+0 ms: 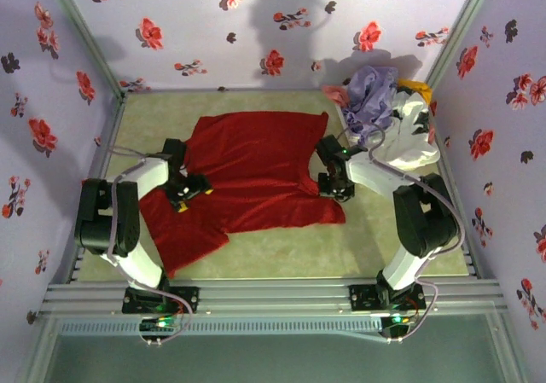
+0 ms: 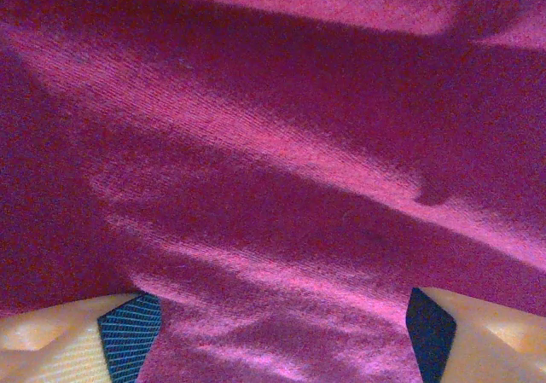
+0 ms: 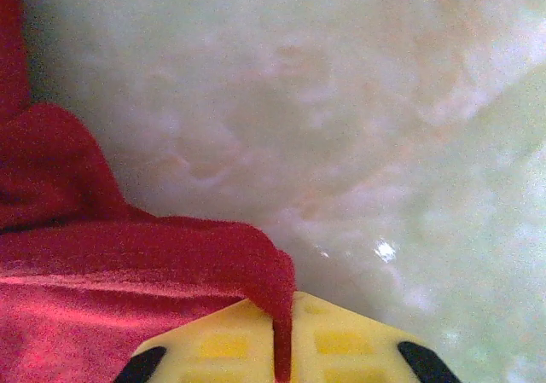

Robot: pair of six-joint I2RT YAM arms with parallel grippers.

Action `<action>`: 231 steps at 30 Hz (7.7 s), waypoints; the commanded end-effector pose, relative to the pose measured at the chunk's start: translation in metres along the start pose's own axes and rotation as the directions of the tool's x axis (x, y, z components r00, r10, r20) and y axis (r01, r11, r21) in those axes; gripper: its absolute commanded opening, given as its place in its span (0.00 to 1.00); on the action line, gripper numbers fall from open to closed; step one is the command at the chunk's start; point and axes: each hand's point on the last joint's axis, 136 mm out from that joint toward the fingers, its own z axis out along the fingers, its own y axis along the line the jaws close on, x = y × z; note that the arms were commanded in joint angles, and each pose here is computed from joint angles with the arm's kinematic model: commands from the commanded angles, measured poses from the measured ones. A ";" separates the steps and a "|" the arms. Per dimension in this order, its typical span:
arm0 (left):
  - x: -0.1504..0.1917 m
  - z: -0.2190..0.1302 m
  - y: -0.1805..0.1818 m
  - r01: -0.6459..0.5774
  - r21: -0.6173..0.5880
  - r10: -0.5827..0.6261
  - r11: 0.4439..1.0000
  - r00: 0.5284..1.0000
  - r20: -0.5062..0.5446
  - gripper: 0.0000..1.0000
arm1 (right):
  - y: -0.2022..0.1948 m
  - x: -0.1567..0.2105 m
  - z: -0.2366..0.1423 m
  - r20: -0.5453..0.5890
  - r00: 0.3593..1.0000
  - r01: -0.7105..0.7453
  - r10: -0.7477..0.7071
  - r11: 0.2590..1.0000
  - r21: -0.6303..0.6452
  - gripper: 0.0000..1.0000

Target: Fold and stack the t-shirts

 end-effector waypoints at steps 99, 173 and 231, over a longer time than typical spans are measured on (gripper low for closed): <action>0.080 -0.102 0.122 0.182 -0.170 -0.208 0.968 0.967 -0.145 0.78 | -0.051 0.091 0.018 -0.109 0.971 -0.220 0.212 0.973 -0.066 0.10; 0.036 -0.097 0.132 0.354 -0.175 -0.374 0.919 0.922 -0.097 0.00 | -0.045 0.082 -0.063 0.052 0.990 -0.133 0.135 0.991 -0.029 0.00; -0.059 -0.087 0.081 0.232 0.004 -0.230 0.973 0.965 -0.128 0.61 | 0.009 -0.031 -0.060 0.009 0.999 -0.046 0.048 0.990 -0.130 0.49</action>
